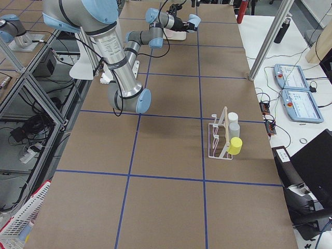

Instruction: Transfer IKEA cup to right arm and place on rack

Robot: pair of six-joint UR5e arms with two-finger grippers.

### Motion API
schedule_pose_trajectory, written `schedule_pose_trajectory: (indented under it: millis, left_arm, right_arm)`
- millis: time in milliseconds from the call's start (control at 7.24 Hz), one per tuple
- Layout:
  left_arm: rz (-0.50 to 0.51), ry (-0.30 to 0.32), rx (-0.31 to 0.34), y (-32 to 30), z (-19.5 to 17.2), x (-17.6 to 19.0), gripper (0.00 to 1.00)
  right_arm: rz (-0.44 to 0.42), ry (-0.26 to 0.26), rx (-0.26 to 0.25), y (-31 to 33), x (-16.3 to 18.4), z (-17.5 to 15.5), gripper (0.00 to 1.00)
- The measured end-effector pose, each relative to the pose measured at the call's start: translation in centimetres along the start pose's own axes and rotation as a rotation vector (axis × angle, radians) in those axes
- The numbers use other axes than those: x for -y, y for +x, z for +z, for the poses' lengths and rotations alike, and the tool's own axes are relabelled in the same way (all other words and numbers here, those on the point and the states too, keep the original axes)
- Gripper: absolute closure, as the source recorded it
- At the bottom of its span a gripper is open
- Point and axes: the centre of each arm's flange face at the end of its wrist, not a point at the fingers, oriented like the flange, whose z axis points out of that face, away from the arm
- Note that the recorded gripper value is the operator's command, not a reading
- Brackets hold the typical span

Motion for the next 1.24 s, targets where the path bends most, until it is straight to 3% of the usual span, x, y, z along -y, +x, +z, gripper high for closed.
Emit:
schedule_pose_trajectory:
  millis: [276,552,829,1243]
  left_arm:
    - [0.146,0.032,0.120,-5.6,1.2,1.2,0.00]
    - [0.258,0.020,0.215,-11.2,1.2,2.0,0.00]
    - [0.282,0.011,0.241,-13.8,0.8,2.1,0.00]
    - [0.267,-0.008,0.244,-15.4,1.0,1.6,0.00]
  right_arm:
    - [-0.166,-0.173,0.046,6.1,-4.0,1.9,0.52]
    - [-0.393,-0.315,0.037,11.6,-11.4,2.0,0.53]
    - [-0.640,-0.466,0.034,17.4,-18.4,0.8,0.53]
    - [-1.055,-0.775,0.076,23.8,-24.0,-1.1,0.59]
